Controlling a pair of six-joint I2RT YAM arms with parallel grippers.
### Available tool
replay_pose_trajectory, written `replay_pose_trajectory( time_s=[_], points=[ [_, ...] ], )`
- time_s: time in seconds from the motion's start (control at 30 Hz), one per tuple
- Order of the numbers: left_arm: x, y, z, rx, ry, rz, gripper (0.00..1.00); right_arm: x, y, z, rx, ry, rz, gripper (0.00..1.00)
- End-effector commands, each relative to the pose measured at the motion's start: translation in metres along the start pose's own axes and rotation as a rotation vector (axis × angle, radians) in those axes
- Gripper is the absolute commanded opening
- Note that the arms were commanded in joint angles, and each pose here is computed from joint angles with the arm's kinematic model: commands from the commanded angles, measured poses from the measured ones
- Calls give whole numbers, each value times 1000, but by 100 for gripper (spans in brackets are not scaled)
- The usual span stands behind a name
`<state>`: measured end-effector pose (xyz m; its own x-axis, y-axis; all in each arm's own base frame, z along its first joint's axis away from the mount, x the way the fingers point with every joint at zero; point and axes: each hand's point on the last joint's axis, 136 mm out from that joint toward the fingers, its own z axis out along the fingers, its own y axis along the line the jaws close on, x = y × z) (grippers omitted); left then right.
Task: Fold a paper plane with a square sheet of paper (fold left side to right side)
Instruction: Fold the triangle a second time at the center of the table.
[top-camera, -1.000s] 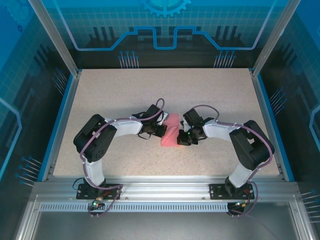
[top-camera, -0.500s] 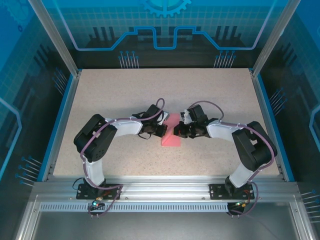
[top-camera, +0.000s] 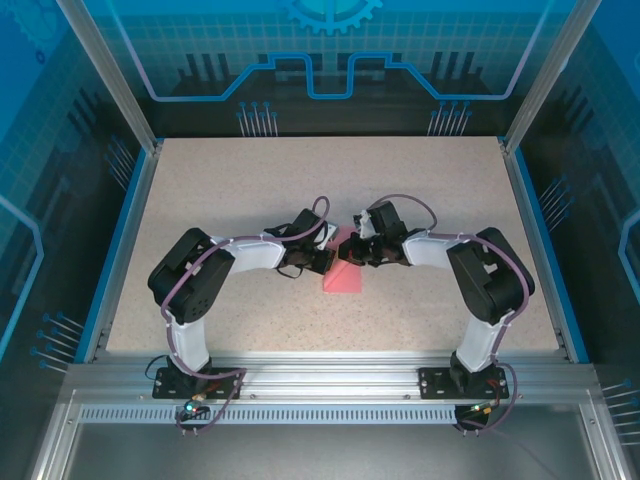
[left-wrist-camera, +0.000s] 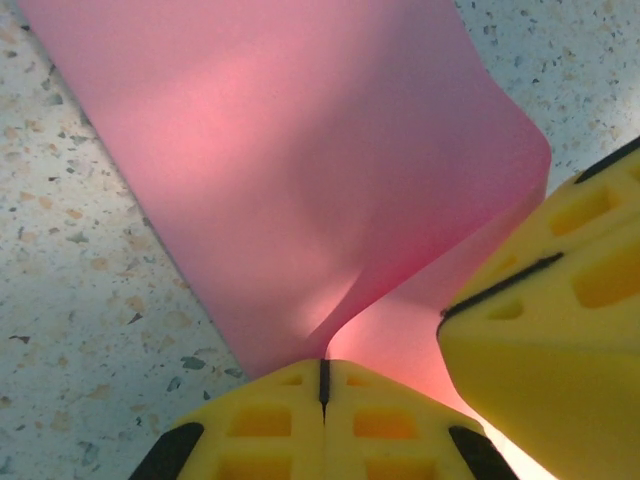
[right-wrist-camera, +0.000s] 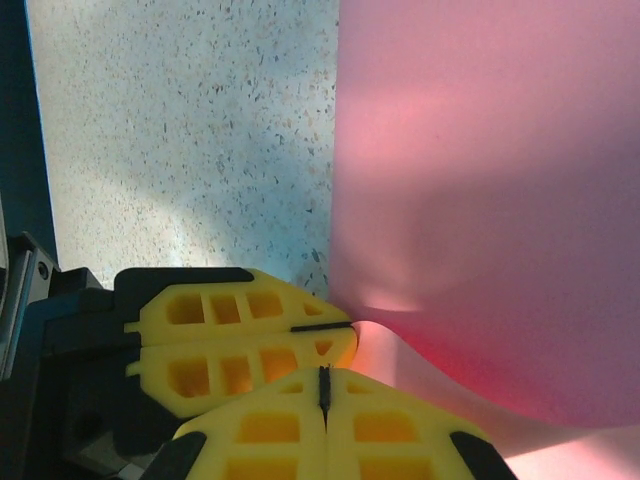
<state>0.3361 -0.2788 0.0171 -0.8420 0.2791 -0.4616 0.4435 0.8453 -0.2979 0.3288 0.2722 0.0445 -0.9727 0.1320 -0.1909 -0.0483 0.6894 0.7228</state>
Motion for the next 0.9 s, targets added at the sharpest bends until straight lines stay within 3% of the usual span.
replay_pose_trajectory(
  time_s=[0.0,0.87],
  points=[
    [21,7,9,-5,72,10,0,0,0,5,-3,18,3,0],
    [22,7,9,-13,81,18,0,23,-47,6,169,61,12,0]
  ],
)
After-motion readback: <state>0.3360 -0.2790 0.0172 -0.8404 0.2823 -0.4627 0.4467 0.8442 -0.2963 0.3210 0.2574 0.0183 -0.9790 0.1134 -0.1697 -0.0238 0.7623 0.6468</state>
